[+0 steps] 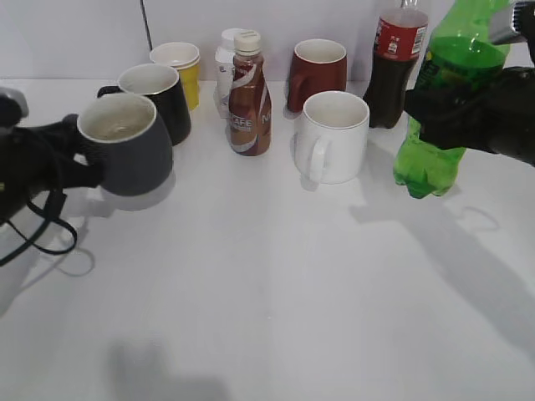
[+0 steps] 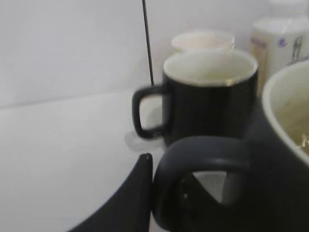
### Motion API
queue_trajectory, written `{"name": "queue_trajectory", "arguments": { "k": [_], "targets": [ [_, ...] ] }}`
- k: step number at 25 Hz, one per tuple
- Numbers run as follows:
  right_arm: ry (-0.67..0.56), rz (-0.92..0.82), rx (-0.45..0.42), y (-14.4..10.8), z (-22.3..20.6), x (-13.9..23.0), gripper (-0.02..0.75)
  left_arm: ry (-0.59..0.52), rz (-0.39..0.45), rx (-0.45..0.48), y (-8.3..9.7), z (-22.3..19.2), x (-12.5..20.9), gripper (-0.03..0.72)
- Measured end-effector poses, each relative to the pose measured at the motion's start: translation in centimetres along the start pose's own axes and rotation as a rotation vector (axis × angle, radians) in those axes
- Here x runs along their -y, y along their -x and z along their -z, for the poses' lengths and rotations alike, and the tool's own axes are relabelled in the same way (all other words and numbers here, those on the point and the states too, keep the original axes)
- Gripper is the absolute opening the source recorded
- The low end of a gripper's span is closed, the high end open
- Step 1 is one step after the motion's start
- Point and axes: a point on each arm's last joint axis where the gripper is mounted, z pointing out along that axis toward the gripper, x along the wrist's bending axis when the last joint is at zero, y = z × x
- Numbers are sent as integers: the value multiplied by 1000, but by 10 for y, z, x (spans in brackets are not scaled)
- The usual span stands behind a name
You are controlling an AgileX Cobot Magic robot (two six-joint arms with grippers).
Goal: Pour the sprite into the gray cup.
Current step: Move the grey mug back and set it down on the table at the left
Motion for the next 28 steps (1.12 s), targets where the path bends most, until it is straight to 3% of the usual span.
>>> {"name": "queue_trajectory", "arguments": {
  "k": [6,12,18,25,28],
  "targets": [
    [13,-6,-4,0,0,-1,407,-60,-2,-2,2,-9,35,58],
    [13,-7,-4,0,0,-1,407,-38,2,-4,2,-9,38,80],
    [14,-7,-4,0,0,-1,407,-44,-1,-1,1,3,39,202],
    [29,47,-3,0,0,-3,407,-45,0,0,-1,24,32,233],
    [65,53,45,4,-2,-4,407,-61,0,1,-2,35,30,236]
  ]
}}
